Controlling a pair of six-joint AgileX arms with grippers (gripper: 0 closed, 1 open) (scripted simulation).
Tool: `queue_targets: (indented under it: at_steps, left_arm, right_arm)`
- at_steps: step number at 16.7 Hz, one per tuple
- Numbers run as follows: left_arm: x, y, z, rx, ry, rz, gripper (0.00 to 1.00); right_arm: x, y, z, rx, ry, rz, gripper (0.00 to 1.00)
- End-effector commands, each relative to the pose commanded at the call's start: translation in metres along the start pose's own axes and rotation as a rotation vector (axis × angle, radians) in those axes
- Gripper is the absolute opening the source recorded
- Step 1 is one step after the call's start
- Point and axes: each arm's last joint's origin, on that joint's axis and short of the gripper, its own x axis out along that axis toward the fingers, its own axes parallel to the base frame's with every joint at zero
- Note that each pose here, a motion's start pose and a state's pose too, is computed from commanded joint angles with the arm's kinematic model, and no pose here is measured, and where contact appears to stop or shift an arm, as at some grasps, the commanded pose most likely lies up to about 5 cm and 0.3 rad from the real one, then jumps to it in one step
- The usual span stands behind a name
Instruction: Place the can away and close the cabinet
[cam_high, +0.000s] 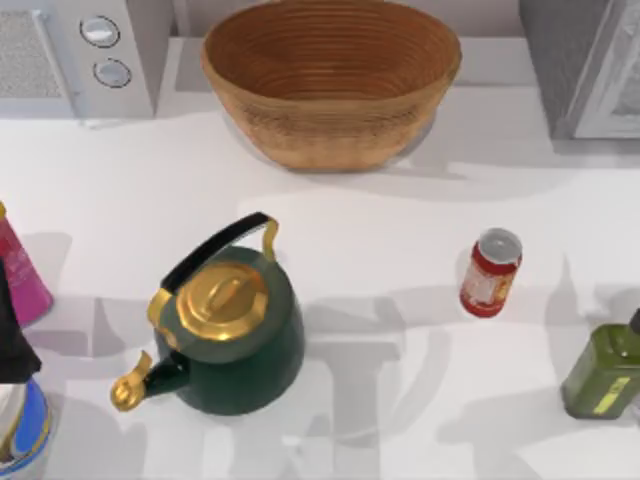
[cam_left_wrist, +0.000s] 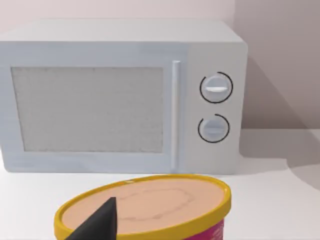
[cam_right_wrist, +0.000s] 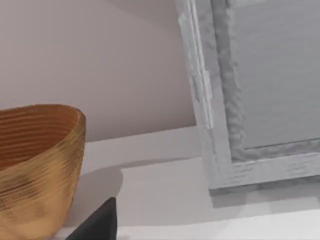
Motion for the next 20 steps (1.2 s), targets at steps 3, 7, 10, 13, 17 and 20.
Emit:
queue_targets:
  at_steps: [3,7,10,13,17,20]
  left_arm:
    - [0.0,0.0,0.0,0.0,0.0,0.0,1.0]
    - [0.0,0.0,0.0,0.0,0.0,0.0,1.0]
    - [0.0,0.0,0.0,0.0,0.0,0.0,1.0]
    - [0.0,0.0,0.0,0.0,0.0,0.0,1.0]
    - [0.0,0.0,0.0,0.0,0.0,0.0,1.0]
    - [0.0,0.0,0.0,0.0,0.0,0.0,1.0]
  right_arm:
    - [0.03,0.035,0.017,0.047,0.136,0.012,1.0]
    - [0.082,0.094,-0.007,0.016,0.365,-0.008,1.0]
    - [0.106,0.125,-0.043,-0.039,0.498,-0.034,1.0]
    - [0.116,0.13,-0.082,-0.115,0.617,-0.084,1.0]
    - [0.116,0.123,-0.103,-0.167,0.687,-0.126,1.0]
    - [0.116,0.123,-0.102,-0.164,0.685,-0.124,1.0]
